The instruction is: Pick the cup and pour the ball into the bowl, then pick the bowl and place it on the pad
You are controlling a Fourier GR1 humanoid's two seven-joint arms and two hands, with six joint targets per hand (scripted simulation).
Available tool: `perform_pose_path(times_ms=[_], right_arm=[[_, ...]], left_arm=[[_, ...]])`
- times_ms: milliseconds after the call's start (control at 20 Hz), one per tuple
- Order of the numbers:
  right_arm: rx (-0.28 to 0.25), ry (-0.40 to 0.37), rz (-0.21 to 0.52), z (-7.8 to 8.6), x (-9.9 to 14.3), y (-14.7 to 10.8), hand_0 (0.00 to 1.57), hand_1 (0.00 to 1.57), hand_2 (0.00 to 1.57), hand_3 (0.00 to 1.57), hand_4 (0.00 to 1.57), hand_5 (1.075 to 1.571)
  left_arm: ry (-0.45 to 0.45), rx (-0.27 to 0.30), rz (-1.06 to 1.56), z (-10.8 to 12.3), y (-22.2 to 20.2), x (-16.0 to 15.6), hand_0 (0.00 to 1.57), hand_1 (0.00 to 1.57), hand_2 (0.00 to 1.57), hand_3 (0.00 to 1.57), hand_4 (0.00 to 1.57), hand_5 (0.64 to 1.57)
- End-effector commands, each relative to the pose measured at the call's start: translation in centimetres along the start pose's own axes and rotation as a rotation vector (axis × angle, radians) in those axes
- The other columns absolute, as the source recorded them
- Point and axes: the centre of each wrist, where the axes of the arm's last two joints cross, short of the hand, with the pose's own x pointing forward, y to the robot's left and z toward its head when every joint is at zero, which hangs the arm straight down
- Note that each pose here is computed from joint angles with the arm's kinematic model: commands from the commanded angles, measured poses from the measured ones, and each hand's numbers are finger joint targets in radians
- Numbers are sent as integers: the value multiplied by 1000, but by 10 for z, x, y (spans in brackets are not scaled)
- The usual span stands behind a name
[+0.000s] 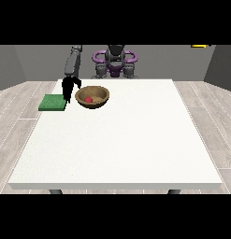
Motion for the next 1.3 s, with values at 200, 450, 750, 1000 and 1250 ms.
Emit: perform_pose_path(times_ms=[200, 450, 750, 1000, 1250], right_arm=[[-35, -39, -32, -6, -25, -2, 0, 0, 0, 0, 514, 1552], [-10, -85, -24, -10, -22, -6, 0, 0, 0, 0, 469, 1548], [16, -2, -6, -21, -28, 48, 0, 0, 0, 0, 444, 1547], [15, -18, -16, -22, -31, 61, 0, 0, 0, 0, 477, 1547], [-203, 141, 170, 12, -51, -10, 1571, 1571, 1571, 785, 844, 1487]], left_arm=[[-90, -34, -7, 8, 9, 38, 0, 0, 0, 0, 1018, 1538], [-130, 1, -20, 23, 40, 40, 0, 0, 0, 0, 1013, 1539], [-48, -15, -9, 20, 13, 27, 0, 0, 0, 0, 1024, 1536], [-74, 38, -6, 34, 55, 32, 0, 0, 0, 0, 1023, 1540], [-134, 24, -23, 35, 66, 57, 0, 0, 0, 0, 1018, 1536]])
